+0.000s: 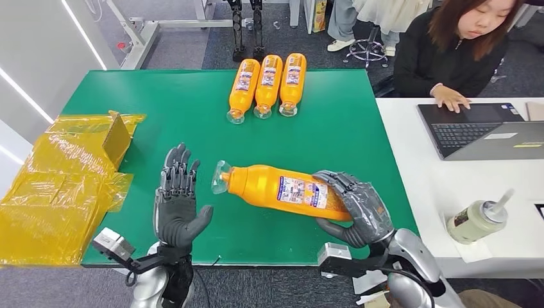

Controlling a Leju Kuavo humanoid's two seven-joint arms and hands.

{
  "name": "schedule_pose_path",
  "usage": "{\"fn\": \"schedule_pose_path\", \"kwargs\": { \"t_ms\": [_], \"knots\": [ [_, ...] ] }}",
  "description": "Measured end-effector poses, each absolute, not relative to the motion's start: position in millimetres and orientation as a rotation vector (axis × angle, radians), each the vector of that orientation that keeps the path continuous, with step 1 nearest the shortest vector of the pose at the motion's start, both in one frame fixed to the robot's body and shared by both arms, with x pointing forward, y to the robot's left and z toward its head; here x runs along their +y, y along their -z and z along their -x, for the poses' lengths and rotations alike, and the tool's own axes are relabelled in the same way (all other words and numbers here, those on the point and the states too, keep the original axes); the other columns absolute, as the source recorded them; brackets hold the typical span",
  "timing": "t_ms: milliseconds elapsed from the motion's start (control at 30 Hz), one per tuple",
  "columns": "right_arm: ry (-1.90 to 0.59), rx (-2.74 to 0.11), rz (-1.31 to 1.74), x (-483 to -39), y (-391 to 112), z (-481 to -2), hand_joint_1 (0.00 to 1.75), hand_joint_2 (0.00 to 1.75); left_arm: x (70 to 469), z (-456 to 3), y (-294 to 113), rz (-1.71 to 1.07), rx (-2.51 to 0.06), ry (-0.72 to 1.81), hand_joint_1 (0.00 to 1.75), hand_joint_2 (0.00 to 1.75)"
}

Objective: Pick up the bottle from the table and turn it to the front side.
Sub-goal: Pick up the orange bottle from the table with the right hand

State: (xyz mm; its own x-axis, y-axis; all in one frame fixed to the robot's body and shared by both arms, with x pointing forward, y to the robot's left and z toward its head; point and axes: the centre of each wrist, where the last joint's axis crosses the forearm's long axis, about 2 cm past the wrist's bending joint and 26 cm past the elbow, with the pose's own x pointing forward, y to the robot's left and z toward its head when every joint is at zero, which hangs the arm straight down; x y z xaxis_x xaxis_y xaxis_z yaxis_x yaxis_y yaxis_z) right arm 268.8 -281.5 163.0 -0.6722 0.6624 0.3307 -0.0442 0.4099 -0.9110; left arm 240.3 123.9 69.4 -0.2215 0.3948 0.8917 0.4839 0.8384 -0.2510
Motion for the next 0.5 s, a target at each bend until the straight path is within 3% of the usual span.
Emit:
{"fn": "schedule_pose_path", "kwargs": {
  "t_ms": [200, 500],
  "knots": [
    [-1.254, -2.014, 0.457, -259, -154, -257, 1.75, 1.75, 120, -238, -71, 0.885, -1.775, -0.002, 0.00, 1.75],
    [-1.207, -2.054, 0.347, -226, -144, -240, 1.75, 1.75, 116, -237, -72, 0.953, -1.751, -0.030, 0.00, 1.75]
  ]
}}
